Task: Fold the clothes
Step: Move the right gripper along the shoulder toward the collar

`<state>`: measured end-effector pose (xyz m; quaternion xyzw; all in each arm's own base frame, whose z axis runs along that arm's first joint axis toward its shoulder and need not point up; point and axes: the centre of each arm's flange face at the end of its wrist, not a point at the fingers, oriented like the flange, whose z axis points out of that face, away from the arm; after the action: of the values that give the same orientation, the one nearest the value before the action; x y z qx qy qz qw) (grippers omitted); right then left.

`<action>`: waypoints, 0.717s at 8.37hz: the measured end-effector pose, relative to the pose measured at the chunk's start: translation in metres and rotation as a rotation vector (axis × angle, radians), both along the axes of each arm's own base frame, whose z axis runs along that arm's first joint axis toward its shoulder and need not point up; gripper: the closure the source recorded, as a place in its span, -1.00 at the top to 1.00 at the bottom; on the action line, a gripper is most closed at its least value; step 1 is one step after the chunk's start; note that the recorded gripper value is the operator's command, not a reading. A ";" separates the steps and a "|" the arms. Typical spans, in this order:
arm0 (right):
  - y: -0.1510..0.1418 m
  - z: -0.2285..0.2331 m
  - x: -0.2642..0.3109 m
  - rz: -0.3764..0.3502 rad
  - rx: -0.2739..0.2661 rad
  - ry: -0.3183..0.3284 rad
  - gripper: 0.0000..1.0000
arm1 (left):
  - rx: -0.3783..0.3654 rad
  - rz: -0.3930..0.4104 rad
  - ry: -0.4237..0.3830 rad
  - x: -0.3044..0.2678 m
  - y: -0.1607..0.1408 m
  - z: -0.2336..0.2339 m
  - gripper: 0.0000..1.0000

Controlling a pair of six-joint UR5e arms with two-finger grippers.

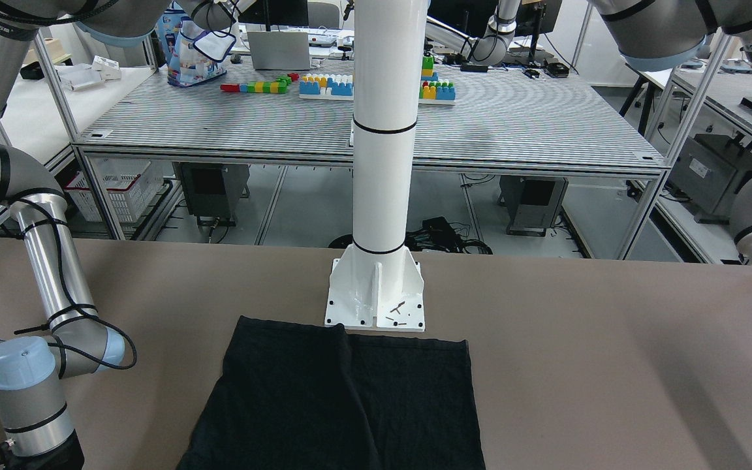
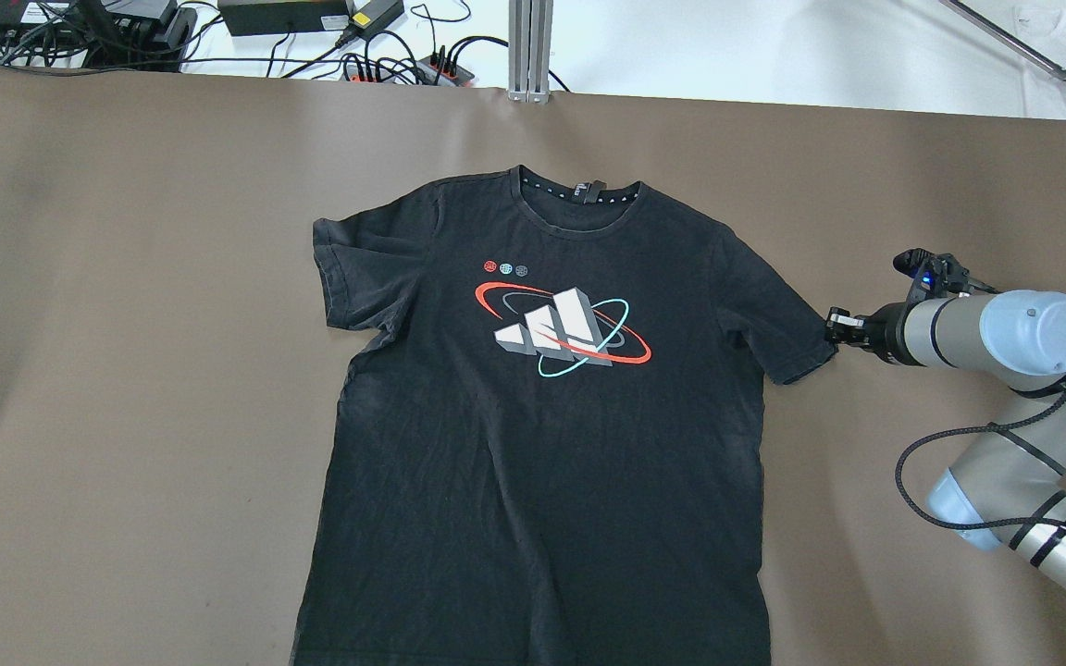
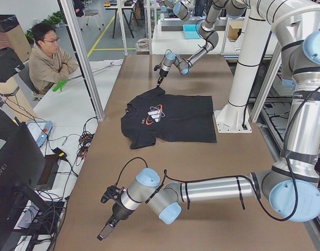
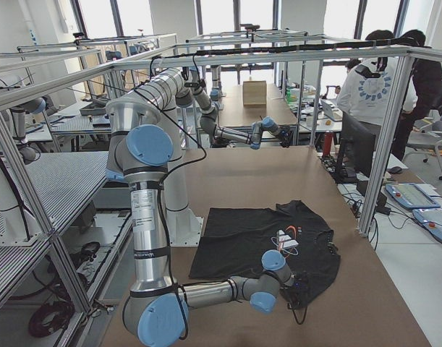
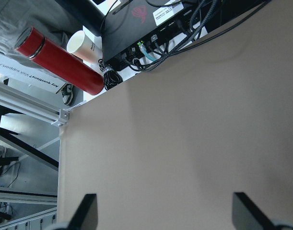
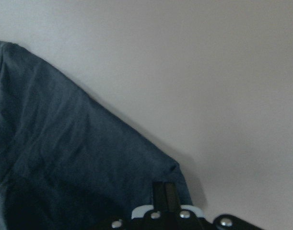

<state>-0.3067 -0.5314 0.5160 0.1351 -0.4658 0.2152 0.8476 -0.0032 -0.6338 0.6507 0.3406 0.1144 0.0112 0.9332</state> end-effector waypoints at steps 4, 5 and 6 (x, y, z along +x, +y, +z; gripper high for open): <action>-0.026 -0.104 -0.030 -0.030 0.006 -0.054 -1.00 | -0.005 0.003 0.009 0.008 0.001 0.001 1.00; -0.034 -0.129 -0.038 -0.028 0.009 -0.060 -1.00 | -0.009 0.000 0.018 0.014 0.001 0.001 1.00; -0.042 -0.151 -0.046 -0.021 0.009 -0.068 -1.00 | -0.012 -0.001 0.025 0.019 0.001 0.001 1.00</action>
<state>-0.3527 -0.5730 0.3649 0.1268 -0.4967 0.2086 0.8329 0.0156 -0.6330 0.6521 0.3353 0.1258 0.0058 0.9336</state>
